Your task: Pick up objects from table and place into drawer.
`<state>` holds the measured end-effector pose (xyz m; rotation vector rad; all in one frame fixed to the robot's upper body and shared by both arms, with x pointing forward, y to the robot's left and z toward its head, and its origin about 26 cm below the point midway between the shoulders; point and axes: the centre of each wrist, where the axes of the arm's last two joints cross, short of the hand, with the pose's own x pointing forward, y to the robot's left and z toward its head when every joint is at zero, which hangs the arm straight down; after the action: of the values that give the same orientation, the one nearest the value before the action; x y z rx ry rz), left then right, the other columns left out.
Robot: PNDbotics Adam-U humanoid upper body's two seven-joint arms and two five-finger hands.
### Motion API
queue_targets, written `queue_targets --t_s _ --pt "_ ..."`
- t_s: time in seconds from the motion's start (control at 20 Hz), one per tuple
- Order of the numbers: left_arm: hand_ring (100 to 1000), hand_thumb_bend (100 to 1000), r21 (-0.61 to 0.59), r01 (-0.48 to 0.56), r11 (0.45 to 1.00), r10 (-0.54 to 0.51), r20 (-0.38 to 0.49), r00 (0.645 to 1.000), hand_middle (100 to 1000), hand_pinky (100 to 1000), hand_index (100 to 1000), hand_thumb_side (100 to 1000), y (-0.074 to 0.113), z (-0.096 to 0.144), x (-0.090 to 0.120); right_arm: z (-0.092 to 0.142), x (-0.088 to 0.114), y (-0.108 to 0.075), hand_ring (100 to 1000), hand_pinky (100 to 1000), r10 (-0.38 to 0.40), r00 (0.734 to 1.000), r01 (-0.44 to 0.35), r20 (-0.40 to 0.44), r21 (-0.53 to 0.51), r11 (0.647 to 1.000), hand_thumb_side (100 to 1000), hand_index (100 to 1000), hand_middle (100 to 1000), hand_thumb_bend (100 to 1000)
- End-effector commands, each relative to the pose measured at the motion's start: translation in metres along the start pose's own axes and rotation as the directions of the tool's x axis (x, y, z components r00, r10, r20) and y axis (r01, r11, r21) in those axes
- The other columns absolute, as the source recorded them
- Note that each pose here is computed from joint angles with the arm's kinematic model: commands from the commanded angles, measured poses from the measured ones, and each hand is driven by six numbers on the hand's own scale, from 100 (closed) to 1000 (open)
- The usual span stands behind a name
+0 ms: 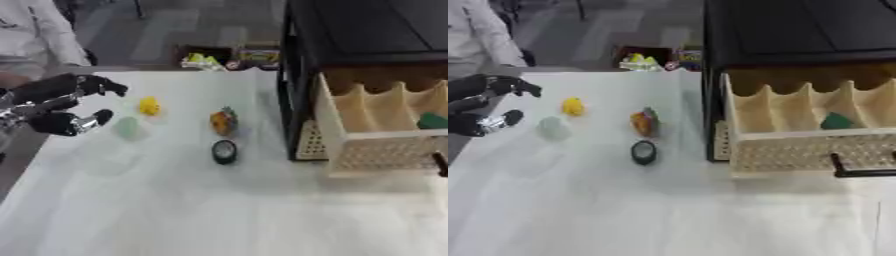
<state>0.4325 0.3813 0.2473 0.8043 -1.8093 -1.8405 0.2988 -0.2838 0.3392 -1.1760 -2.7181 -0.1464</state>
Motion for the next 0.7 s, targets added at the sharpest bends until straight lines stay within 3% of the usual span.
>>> queue_targets --t_s 0.05,0.7 --pt "872 188 -0.018 0.079 0.997 -0.079 0.003 0.997 775 762 977 1000 0.016 0.003 -0.004 -0.008 0.004 -0.005 498 247 -0.007 1.0 0.008 0.022 -0.022 1.0 672 727 542 262" --pt "836 155 -0.037 0.167 0.985 -0.169 -0.061 0.984 733 734 997 994 0.004 0.002 -0.012 -0.008 0.003 -0.006 492 240 -0.009 1.0 0.01 0.009 -0.039 0.999 667 720 535 247"
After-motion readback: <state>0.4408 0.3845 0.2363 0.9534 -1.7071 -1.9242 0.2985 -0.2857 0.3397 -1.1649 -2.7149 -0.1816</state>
